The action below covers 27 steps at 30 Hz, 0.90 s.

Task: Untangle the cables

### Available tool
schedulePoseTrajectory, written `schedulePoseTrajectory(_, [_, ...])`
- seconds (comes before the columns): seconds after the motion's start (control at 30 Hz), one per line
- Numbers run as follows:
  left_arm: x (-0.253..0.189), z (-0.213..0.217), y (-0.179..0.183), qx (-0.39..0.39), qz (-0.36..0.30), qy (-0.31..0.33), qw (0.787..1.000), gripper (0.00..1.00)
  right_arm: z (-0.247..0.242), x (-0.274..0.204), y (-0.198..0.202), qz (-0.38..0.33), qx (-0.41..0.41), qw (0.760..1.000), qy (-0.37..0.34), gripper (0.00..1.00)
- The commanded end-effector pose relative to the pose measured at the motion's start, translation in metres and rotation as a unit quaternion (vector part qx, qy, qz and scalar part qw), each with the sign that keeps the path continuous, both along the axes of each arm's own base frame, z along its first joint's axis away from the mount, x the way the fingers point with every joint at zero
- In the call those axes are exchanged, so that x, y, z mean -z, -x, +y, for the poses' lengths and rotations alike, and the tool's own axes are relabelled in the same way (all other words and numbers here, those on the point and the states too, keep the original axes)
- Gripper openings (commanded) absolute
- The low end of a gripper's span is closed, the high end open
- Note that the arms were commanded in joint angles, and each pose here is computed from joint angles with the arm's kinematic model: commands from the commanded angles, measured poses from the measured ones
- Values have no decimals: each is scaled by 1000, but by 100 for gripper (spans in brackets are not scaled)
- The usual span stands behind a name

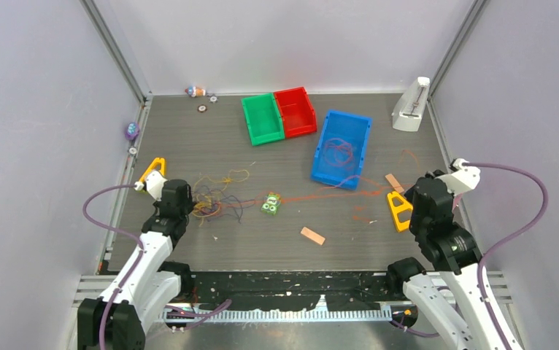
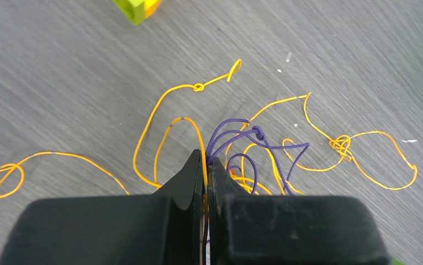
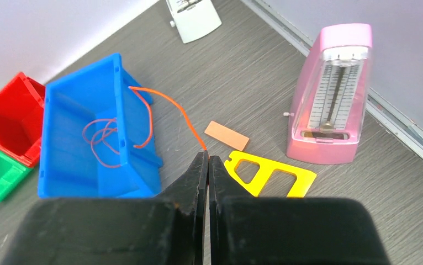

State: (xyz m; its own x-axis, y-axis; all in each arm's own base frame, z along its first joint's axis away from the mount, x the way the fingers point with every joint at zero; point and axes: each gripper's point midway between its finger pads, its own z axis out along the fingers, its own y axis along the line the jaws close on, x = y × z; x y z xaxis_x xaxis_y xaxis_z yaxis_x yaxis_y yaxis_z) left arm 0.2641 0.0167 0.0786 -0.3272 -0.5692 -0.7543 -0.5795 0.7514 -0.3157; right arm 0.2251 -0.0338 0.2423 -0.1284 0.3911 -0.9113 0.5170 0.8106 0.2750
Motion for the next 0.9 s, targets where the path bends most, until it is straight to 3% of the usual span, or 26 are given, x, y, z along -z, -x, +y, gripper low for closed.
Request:
schedulePoseTrajectory(0.0, [-14,21,2,-68,-17,-14,997,0,-10,-3,2,-20,33,999,-3,5])
schedulePoseTrajectory(0.1, [-17,12,-5,-36,-27,-8,999,0,12,9,-11,21,-35,999,6,5])
schedulePoseTrajectory(0.13, [-21,4,-11,-7,-36,-5,999,0,21,14,-15,35,-65,997,9,10])
schedulePoseTrajectory(0.2, [-31,-15,-21,68,-55,-6,996,0,71,21,-27,44,-224,973,13,37])
schedulePoseTrajectory(0.23, [-33,-25,-24,99,-62,2,993,0,101,16,-29,25,-309,951,3,62])
schedulePoseTrajectory(0.3, [-36,-32,-26,122,-73,7,990,0,138,17,-26,17,-406,914,-10,83])
schedulePoseTrajectory(0.33, [-36,-33,-26,124,-77,7,989,0,150,19,-26,25,-430,902,-11,87])
schedulePoseTrajectory(0.4, [-35,-33,-26,123,-78,7,989,0,177,25,-22,43,-479,877,9,91])
schedulePoseTrajectory(0.43, [-35,-33,-26,123,-78,7,989,0,178,26,-25,48,-474,879,34,93])
schedulePoseTrajectory(0.6, [-36,-32,-27,120,-78,7,990,0,258,38,-13,64,-575,811,92,98])
schedulePoseTrajectory(0.87, [-36,-31,-26,115,-81,7,990,0,351,72,-34,122,-617,758,173,95])
